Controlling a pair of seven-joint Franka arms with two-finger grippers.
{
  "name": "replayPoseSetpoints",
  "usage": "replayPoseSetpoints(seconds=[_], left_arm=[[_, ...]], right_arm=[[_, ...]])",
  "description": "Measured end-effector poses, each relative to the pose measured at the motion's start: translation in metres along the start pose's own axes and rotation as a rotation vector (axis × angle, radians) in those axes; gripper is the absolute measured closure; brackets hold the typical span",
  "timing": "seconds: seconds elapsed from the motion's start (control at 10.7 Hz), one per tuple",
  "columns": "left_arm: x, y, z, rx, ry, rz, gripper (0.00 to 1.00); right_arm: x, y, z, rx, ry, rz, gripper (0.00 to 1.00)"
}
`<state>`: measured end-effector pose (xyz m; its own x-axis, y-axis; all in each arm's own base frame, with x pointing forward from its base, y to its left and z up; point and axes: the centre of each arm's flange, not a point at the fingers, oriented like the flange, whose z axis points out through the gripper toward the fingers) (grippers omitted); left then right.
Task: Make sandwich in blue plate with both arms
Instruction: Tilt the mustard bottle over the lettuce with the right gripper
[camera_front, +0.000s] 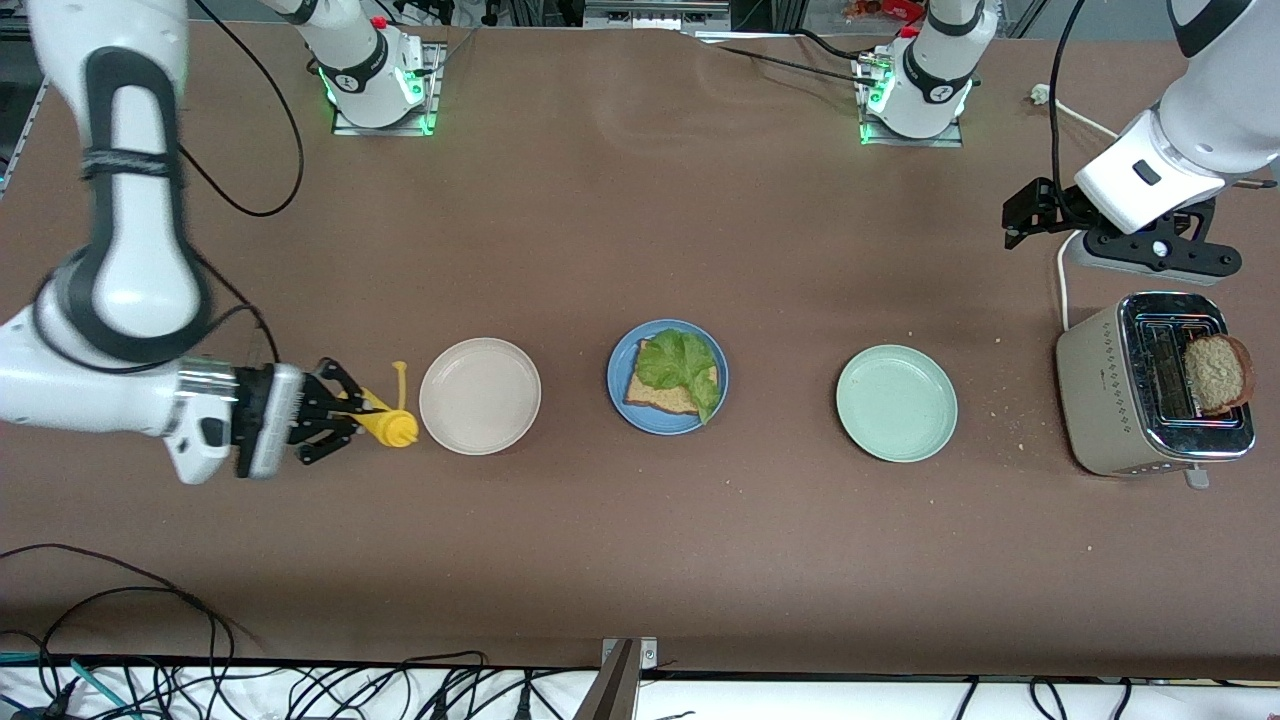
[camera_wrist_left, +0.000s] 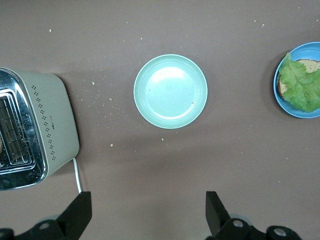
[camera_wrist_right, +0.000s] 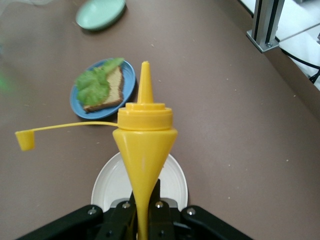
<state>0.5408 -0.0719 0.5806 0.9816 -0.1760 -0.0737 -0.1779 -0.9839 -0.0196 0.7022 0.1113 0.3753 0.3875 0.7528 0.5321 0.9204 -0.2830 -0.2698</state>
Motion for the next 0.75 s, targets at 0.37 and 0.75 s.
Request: replayPoseSetpoints(seconds=[0.37,0.75], left_arm=[[0.0,0.0,0.0,-0.002,0.0,0.0,0.0],[0.0,0.001,0.0,-0.008,0.0,0.0,0.0]], right_arm=[[0.136,-0.092,0.086,-0.24,-0.344,-0.015,0.93],[0.199,-0.195,0.176,-0.499,-0.607,-0.053,0.93]])
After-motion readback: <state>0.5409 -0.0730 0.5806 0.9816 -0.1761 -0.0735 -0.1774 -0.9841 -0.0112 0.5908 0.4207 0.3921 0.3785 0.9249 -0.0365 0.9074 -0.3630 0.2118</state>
